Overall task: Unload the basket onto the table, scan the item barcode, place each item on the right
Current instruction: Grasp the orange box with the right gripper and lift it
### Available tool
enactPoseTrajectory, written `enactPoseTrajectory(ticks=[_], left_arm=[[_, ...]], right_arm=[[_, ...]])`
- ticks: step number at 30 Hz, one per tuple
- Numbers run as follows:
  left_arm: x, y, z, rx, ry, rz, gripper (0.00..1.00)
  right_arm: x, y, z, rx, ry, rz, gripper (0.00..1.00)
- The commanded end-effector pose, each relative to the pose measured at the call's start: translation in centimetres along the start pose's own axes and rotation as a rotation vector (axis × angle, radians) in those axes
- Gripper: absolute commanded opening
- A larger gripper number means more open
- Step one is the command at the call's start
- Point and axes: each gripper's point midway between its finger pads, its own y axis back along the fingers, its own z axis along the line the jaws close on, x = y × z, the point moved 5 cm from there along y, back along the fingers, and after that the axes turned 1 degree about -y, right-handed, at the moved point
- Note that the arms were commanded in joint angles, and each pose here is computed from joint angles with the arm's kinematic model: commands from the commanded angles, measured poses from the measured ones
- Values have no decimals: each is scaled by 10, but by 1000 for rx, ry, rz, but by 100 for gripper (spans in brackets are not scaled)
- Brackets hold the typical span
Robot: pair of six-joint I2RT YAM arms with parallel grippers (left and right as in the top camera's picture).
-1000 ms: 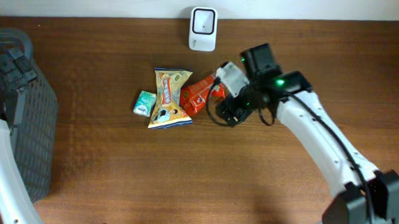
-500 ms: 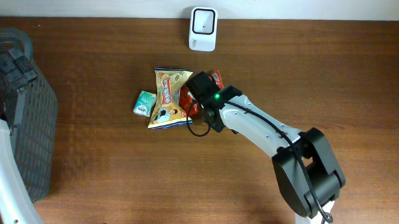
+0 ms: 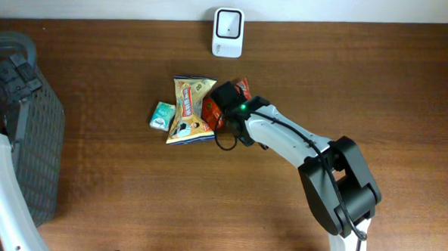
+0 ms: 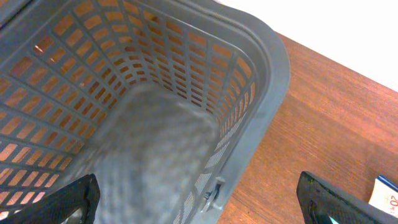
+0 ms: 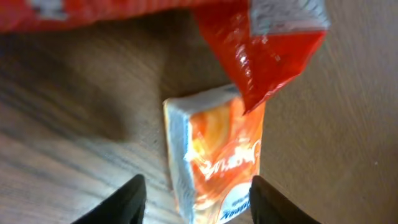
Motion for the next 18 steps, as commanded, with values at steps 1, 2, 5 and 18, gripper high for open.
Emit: enactPoseTrajectory(ticks=[1,2,5,18], left_arm=[[-1,-2,2,-7,12,1,99],[-1,-2,2,-7,12,1,99],[-1,-2,2,-7,12,1,99],[-1,-2,2,-7,12,1,99]], right_arm=[[5,-12,-5,11,-23,29,48],[6,-13,-6,11,-26,32,47],[6,-16,-6,11,-27,33,47],[6,-29,5,-21,-20,39,29]])
